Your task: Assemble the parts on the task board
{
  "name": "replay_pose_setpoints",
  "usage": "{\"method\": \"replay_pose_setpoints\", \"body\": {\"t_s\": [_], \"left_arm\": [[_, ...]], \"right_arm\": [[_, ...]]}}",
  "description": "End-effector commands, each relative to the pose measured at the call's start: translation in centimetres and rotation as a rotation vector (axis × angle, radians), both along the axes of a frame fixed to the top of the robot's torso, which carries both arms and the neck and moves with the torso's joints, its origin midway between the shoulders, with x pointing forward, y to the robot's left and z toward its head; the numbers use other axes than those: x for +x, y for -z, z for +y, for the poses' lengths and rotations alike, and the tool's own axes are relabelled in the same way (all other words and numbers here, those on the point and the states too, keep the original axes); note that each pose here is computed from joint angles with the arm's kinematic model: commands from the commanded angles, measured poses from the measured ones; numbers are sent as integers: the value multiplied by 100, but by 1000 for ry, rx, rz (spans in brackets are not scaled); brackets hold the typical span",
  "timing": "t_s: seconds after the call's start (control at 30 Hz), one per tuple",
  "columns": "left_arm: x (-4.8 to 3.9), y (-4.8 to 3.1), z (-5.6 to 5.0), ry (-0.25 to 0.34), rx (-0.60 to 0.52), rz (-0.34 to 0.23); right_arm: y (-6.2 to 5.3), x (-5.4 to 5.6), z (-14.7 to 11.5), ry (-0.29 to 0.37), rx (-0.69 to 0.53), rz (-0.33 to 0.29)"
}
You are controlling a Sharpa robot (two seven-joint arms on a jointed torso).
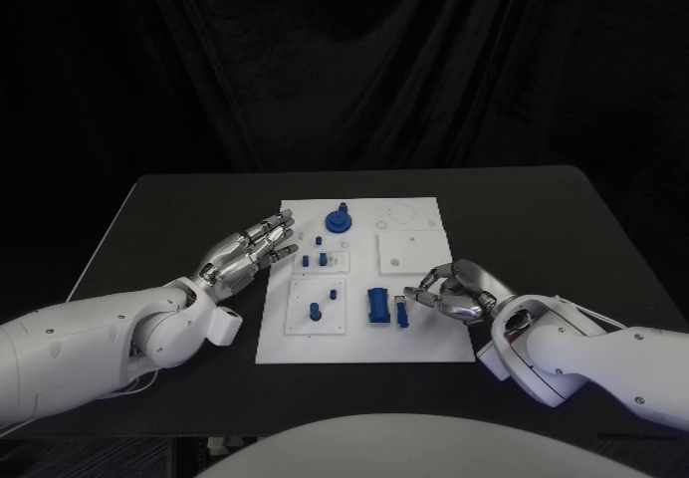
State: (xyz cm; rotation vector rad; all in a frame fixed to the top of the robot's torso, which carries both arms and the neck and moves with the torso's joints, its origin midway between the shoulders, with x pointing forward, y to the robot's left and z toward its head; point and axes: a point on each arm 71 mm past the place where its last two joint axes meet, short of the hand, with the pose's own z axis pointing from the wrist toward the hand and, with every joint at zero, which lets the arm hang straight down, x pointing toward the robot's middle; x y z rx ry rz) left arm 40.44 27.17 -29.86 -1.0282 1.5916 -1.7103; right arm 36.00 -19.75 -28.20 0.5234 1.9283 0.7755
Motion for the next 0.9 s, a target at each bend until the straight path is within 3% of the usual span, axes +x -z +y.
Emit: {"method": "replay_pose_setpoints", "body": {"t_s": [0.03, 0.43, 0.9], "left_arm": [[-11, -22, -6, 5, -27, -26], [-19, -25, 8, 3, -26, -25], [-19, -23, 18, 0, -22, -25]], "right_arm": [[-29, -41, 2, -35, -1, -11], [96, -237, -35, -111, -82, 133], [167, -197, -27, -104, -107, 149]]}}
